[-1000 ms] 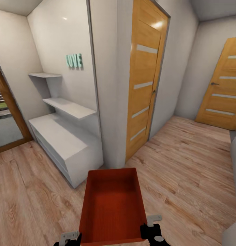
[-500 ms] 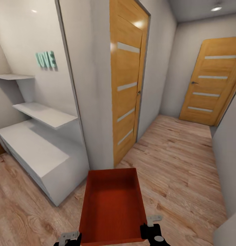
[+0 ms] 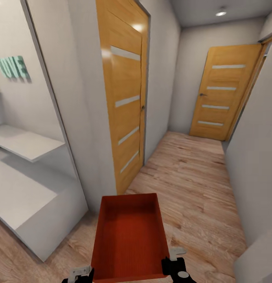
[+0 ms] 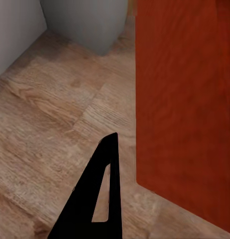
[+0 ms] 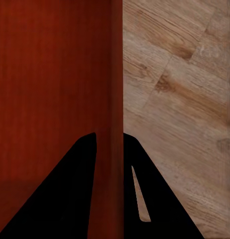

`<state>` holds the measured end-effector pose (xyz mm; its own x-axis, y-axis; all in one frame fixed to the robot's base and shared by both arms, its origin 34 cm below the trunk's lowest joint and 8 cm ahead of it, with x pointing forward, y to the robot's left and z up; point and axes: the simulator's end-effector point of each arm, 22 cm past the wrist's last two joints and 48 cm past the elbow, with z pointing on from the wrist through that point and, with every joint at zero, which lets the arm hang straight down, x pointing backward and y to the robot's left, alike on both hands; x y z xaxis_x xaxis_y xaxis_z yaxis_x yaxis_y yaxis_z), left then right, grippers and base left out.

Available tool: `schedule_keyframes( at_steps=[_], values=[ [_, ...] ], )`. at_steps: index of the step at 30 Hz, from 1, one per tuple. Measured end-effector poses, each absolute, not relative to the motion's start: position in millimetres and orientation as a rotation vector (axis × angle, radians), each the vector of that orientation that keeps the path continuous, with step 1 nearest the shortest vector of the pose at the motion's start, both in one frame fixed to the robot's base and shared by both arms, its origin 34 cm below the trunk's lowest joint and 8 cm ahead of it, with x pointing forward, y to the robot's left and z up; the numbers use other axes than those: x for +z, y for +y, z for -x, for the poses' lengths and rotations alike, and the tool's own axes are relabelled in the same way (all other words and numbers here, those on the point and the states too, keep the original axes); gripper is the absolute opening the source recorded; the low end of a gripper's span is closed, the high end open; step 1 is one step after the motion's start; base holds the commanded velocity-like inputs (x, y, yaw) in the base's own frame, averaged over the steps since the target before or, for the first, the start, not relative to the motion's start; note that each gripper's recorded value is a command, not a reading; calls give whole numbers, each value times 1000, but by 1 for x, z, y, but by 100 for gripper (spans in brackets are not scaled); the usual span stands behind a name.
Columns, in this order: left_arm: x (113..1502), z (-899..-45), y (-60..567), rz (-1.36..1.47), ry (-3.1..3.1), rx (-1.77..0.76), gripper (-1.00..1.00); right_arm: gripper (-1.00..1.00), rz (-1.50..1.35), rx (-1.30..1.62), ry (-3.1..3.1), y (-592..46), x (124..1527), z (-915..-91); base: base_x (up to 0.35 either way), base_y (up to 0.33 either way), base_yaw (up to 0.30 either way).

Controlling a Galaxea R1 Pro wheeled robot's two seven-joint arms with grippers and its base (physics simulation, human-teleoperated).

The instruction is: Move the two storage containers from the living room to the garage. In the garage, place one container on the floor and stack the other container on top of it (either order is fine).

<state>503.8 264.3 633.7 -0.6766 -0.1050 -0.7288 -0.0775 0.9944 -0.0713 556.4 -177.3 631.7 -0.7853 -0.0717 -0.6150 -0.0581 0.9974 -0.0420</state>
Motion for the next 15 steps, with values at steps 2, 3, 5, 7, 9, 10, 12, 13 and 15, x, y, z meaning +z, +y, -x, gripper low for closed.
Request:
schedule_keyframes(
  at_steps=[2, 3, 5, 7, 9, 10, 12, 13, 15],
  values=[
    [634, -504, 264, 126, 2316, -44, -100, -100, 90, -27, 2475, -177, 632, -557, 7, 0, -264],
    [634, -504, 264, 126, 2316, -44, -100, -100, 90, -27, 2475, -177, 632, -557, 4, 0, -264],
    [634, -504, 264, 126, 2315, -44, -100, -100, 90, -27, 2474, -177, 632, -557, 3, 0, -260],
    [635, -505, 264, 126, 2314, -44, -100, -100, 90, -28, 2474, -177, 633, -557, 1, 0, -195],
    [635, -505, 264, 127, 2314, -45, -100, -100, 87, -26, 2475, -178, 632, -557, 0, 0, -29],
    [635, -505, 264, 127, 2314, -45, -100, -100, 88, -26, 2475, -178, 633, -557, 0, 0, -11],
    [635, -505, 264, 127, 2314, -45, -100, -100, 89, -26, 2474, -178, 633, -557, 0, 0, -6],
    [635, -505, 264, 127, 2314, -45, -100, -100, 89, -26, 2474, -178, 633, -557, 0, 0, -2],
    [635, -505, 264, 126, 2314, -44, -100, -100, 89, -27, 2474, -178, 633, -557, 0, 0, -1]
  ],
)
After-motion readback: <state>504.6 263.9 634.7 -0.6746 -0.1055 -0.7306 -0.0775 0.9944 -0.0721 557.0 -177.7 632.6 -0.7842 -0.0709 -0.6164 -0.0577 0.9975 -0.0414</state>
